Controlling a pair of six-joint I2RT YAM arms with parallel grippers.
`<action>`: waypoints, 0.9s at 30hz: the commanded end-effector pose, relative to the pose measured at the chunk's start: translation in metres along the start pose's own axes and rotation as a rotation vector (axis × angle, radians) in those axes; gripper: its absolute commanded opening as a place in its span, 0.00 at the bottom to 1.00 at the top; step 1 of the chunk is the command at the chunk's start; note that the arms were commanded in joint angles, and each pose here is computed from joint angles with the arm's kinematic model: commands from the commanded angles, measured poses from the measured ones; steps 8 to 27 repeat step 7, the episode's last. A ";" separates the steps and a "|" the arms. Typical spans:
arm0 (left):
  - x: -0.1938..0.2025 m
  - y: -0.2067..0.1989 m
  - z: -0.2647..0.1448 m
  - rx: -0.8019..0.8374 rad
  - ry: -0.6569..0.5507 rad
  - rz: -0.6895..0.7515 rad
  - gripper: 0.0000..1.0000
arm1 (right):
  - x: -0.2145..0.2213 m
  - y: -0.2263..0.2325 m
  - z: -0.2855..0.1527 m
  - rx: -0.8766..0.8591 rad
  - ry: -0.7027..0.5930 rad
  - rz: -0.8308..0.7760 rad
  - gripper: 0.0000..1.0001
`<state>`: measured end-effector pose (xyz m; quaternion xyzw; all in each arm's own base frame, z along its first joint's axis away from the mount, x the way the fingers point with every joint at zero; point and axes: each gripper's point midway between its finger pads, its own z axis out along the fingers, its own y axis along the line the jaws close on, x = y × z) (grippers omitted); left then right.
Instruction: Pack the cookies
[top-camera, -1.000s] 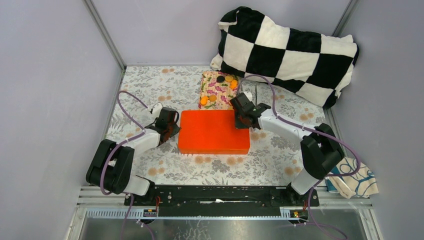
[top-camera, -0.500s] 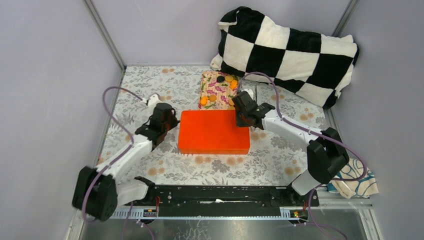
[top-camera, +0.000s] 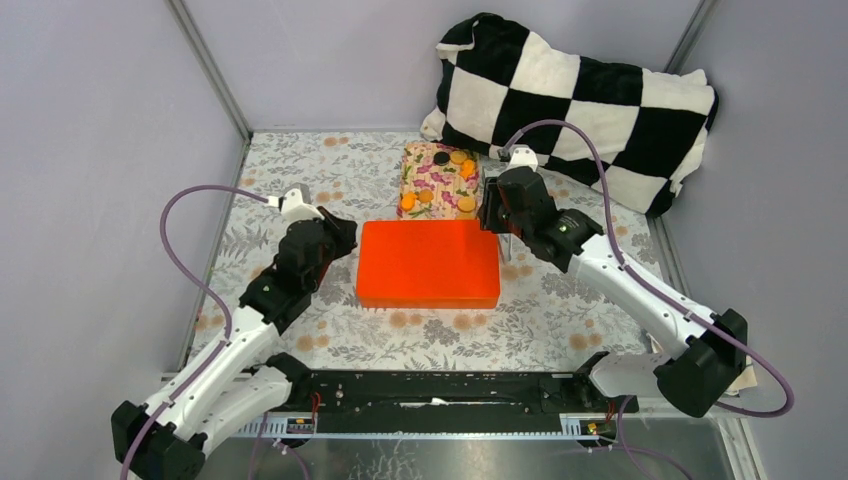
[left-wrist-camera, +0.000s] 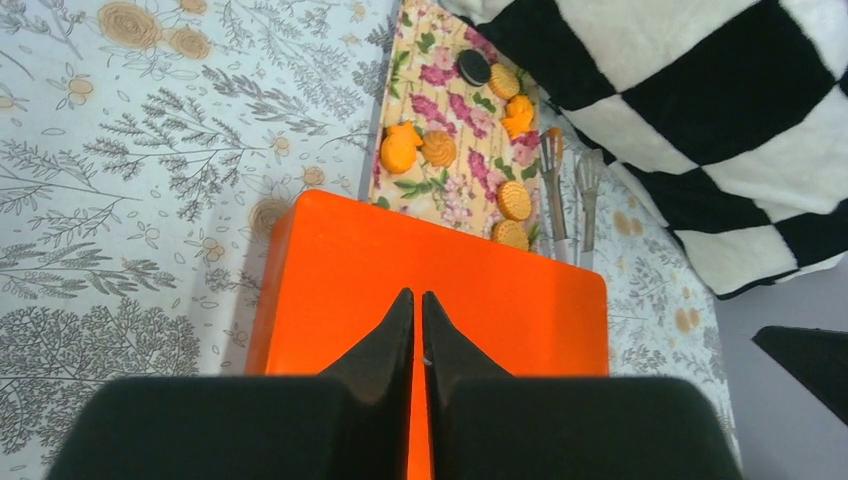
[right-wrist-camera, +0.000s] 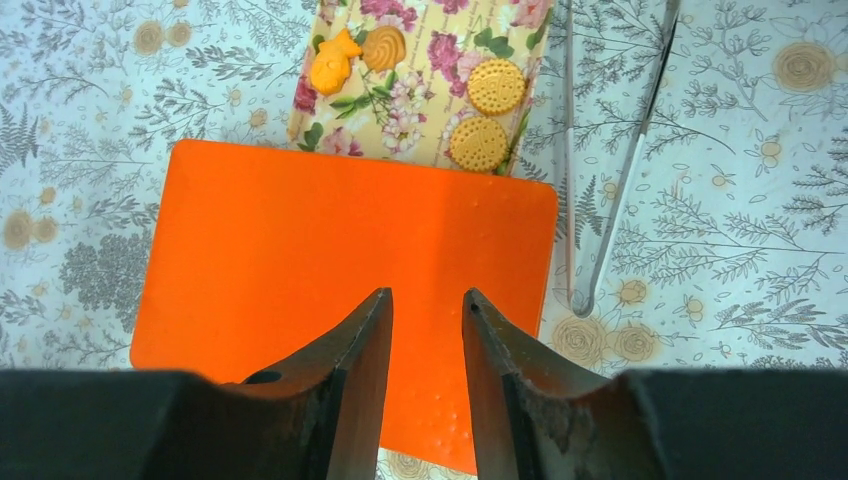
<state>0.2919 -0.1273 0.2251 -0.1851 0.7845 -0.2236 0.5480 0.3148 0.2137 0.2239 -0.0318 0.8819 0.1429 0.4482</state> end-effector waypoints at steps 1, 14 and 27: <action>0.013 0.013 0.006 -0.048 0.024 0.051 0.09 | 0.002 -0.015 0.004 0.078 -0.010 -0.005 0.38; 0.018 0.014 0.009 -0.054 0.037 0.054 0.09 | 0.006 -0.017 0.007 0.082 -0.001 -0.014 0.41; 0.018 0.014 0.009 -0.054 0.037 0.054 0.09 | 0.006 -0.017 0.007 0.082 -0.001 -0.014 0.41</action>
